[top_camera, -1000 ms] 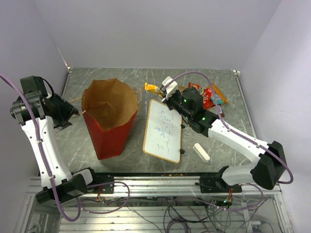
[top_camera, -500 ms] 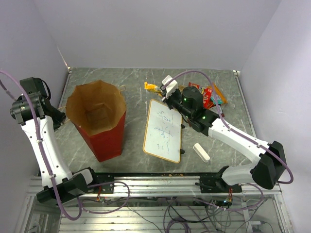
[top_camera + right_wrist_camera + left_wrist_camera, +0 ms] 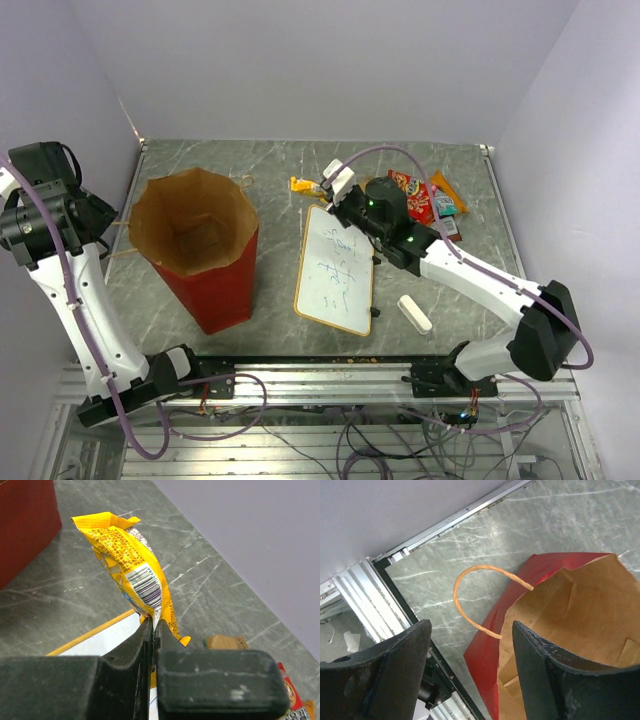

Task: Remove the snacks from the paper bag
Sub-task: Adjust the paper bag at the center of the board, then place the snack at the center of the board.

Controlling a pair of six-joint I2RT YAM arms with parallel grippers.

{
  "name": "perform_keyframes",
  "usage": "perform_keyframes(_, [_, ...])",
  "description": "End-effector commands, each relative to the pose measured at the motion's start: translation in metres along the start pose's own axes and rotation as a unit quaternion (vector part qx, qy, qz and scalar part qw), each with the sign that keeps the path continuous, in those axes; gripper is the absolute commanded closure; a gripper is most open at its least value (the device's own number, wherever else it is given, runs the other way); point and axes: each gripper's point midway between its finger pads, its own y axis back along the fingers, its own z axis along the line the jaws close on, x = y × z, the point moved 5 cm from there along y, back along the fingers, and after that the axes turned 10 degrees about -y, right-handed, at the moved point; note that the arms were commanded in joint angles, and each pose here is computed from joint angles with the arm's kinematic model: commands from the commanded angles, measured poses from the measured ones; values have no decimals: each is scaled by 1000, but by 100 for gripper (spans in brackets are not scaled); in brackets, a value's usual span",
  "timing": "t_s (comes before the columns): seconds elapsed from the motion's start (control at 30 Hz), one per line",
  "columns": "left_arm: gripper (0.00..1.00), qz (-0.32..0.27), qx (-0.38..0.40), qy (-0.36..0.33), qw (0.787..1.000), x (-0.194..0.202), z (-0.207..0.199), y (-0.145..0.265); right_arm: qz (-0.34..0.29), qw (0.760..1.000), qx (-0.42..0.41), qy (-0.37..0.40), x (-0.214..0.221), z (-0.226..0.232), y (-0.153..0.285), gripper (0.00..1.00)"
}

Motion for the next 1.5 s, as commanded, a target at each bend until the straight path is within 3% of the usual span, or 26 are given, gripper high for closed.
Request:
perform_keyframes(0.0, [23,-18,38,6,999,-14,-9,10,-21,999,-26,12,-12,3,-14,100])
perform_keyframes(0.2, [18,-79,117,6,990,-47,-25,40,-13,999,-33,19,-12,5,-25,100])
perform_keyframes(0.37, [14,-139,236,-7,962,-70,-52,65,-2,1000,21,4,-11,-13,-21,100])
perform_keyframes(0.43, [8,-142,288,-16,947,-73,-68,66,12,998,49,-22,-10,-29,-16,100])
perform_keyframes(0.53, [6,-128,327,-18,936,-72,-82,59,31,994,98,-39,-7,-54,-1,100])
perform_keyframes(0.93, [6,-105,383,-89,914,-57,-115,63,132,949,257,-129,52,-150,83,100])
perform_keyframes(1.23, [3,-117,404,-160,893,-30,-124,86,176,934,283,-132,92,-188,71,100])
perform_keyframes(1.47, [0,-142,401,-200,883,-19,-120,101,201,933,270,-132,119,-187,63,100])
